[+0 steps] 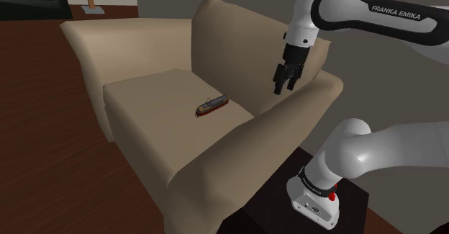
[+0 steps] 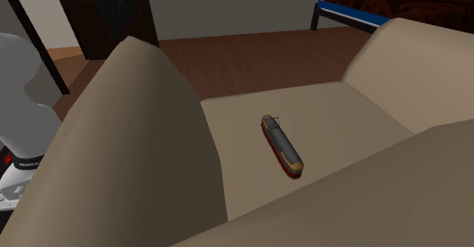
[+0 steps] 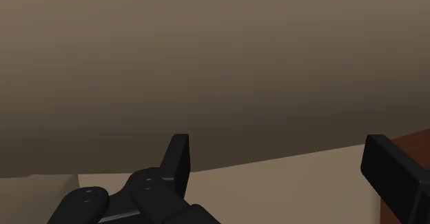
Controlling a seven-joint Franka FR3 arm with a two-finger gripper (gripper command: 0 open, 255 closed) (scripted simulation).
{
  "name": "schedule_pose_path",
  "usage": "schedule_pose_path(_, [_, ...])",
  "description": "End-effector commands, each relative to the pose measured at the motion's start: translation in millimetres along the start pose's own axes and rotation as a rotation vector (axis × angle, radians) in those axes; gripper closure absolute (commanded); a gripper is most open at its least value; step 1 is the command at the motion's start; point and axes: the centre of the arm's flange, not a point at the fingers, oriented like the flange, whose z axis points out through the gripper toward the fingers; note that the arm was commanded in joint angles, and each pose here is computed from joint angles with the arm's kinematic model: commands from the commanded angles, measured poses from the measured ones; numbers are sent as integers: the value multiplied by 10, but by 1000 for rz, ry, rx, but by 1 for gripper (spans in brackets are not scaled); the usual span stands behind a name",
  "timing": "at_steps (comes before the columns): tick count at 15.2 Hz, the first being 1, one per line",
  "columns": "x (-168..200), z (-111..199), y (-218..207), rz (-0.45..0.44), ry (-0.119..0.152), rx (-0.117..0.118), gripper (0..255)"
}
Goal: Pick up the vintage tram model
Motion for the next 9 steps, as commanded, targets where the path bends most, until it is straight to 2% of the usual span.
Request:
schedule_pose_path(1, [0, 0, 0, 0, 0, 0, 0])
schedule_pose_path(9, [687, 493, 535, -292, 1, -53, 0])
